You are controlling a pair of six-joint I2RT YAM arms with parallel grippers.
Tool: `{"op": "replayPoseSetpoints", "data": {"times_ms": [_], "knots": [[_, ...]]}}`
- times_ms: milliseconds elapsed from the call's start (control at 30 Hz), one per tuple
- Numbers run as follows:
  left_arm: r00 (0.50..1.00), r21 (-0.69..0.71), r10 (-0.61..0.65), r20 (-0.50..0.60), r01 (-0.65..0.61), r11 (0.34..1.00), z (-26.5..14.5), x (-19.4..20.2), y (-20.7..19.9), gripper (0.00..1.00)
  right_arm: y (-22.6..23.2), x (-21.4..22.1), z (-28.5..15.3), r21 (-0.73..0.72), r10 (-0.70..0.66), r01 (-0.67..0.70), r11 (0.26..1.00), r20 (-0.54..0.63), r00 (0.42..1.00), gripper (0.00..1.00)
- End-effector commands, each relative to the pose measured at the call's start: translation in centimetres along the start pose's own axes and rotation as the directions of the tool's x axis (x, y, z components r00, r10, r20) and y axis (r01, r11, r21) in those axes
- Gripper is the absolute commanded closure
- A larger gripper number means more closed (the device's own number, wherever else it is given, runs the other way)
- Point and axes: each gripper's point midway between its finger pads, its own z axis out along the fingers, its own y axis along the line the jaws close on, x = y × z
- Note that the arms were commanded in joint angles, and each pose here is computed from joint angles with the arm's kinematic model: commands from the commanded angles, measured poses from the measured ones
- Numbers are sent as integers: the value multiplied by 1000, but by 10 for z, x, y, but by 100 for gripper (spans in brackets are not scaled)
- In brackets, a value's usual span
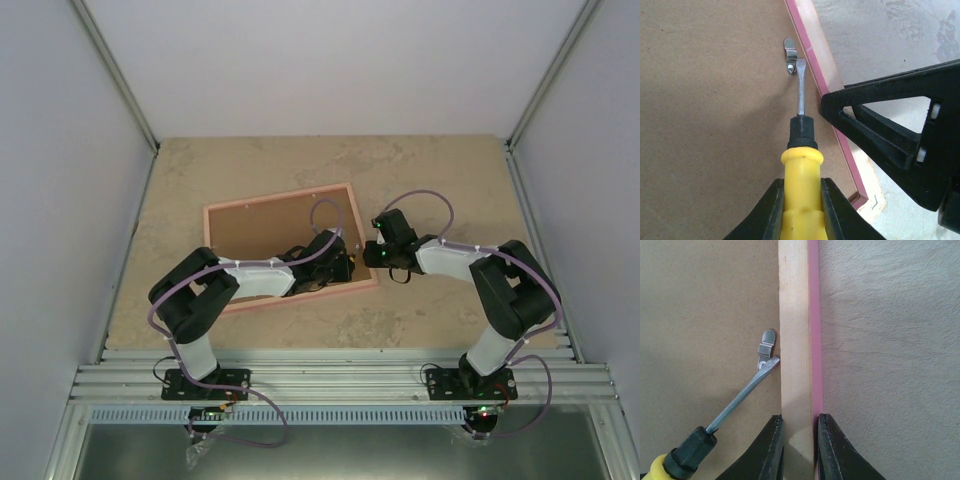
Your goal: Take the photo out of the frame
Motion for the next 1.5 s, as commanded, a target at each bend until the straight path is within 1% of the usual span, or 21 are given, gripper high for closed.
{"op": "replayPoseSetpoints", "data": {"times_ms": [0, 333, 500, 700, 900, 1100, 1333, 1467], "knots": [[996, -113, -54, 64, 61, 992, 0, -6, 33, 100, 1, 13, 5, -1, 26, -26, 1000, -52, 998, 99], [994, -143, -74, 80, 85, 986, -3, -5, 41, 100, -2, 12, 4, 12, 31, -30, 999, -46, 998, 100], [988, -149, -100, 114, 117, 982, -11, -8, 44, 100, -3, 12, 4, 21, 33, -32, 999, -42, 999, 99], [982, -114, -142, 128, 157, 981, -17, -7, 43, 100, -3, 13, 5, 20, 37, -36, 999, -46, 998, 100], [980, -58, -148, 130, 156, 986, -24, -9, 32, 100, -4, 13, 6, 22, 35, -34, 999, -48, 998, 100], [975, -32, -132, 177, 140, 990, -45, -19, 27, 100, -7, 12, 5, 29, 39, -38, 999, -44, 998, 99], [967, -29, -115, 228, 124, 992, -67, -29, 29, 100, -27, 6, -1, 65, 87, -86, 994, -15, 996, 99], [960, -37, -128, 249, 141, 989, -79, -36, 43, 100, -48, 2, -9, 105, 136, -137, 985, 19, 991, 100]]}}
